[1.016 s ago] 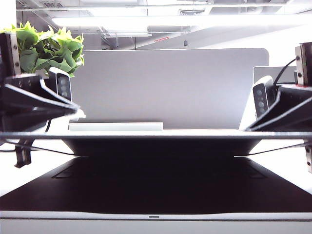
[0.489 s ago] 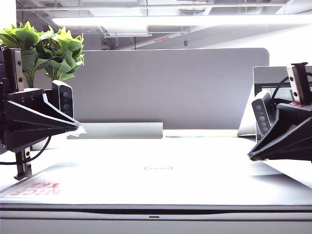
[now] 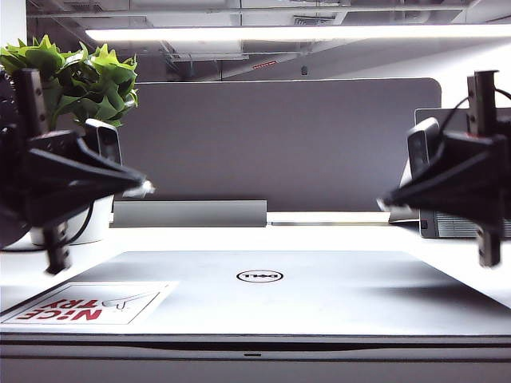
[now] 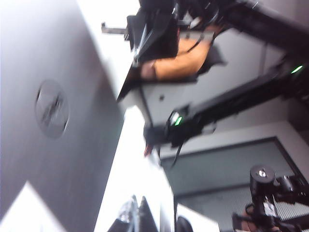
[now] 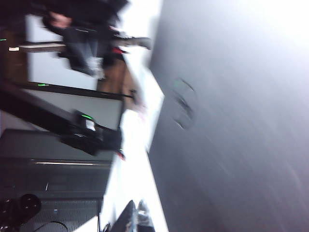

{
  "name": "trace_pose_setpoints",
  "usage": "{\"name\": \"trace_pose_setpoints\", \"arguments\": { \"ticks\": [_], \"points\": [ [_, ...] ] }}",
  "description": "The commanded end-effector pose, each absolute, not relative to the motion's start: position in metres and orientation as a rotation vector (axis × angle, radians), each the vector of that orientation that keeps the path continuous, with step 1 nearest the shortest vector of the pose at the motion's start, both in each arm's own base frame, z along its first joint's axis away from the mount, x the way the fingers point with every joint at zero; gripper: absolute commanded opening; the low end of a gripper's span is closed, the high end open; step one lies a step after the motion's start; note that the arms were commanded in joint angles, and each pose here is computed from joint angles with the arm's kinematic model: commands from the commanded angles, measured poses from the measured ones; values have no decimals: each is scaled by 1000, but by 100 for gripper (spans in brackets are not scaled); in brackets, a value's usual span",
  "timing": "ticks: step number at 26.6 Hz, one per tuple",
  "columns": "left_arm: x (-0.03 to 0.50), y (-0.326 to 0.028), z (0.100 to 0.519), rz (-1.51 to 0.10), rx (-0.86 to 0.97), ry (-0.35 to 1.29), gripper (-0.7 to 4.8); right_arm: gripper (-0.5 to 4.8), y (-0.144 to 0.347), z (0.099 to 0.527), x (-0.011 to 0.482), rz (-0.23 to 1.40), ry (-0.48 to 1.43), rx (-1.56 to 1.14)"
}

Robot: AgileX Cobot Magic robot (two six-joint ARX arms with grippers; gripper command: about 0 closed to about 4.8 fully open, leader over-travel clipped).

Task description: Close the laptop lid.

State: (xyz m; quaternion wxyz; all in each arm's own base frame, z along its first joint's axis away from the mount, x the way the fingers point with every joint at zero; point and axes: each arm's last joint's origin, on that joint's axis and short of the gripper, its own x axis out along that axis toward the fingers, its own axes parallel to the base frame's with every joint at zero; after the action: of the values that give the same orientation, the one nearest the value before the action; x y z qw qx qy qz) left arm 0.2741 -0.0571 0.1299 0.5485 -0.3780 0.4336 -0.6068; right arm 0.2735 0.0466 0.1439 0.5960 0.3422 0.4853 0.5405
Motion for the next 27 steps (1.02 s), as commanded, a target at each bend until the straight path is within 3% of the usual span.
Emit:
{"name": "trace_pose_setpoints", "arguments": {
  "ticks": [1,6,10,15,21,27],
  "points": [
    [289,-59,150,-1462,-916,927,-5,-5,48,170,294,1307,1032,756],
    [324,-63,204,-1512,-810,822,-5,-5,51,239,334,1351,875,629],
    [347,-66,277,-1580,-665,663,-5,-5,52,309,355,1378,729,530],
    [350,-66,383,-1609,-388,482,-5,-5,52,393,362,1175,605,348],
    [334,-64,451,-1492,-104,385,-5,-5,47,462,343,906,428,221],
    [329,-60,491,-1097,50,405,-5,-5,39,513,307,699,200,154]
  ]
}}
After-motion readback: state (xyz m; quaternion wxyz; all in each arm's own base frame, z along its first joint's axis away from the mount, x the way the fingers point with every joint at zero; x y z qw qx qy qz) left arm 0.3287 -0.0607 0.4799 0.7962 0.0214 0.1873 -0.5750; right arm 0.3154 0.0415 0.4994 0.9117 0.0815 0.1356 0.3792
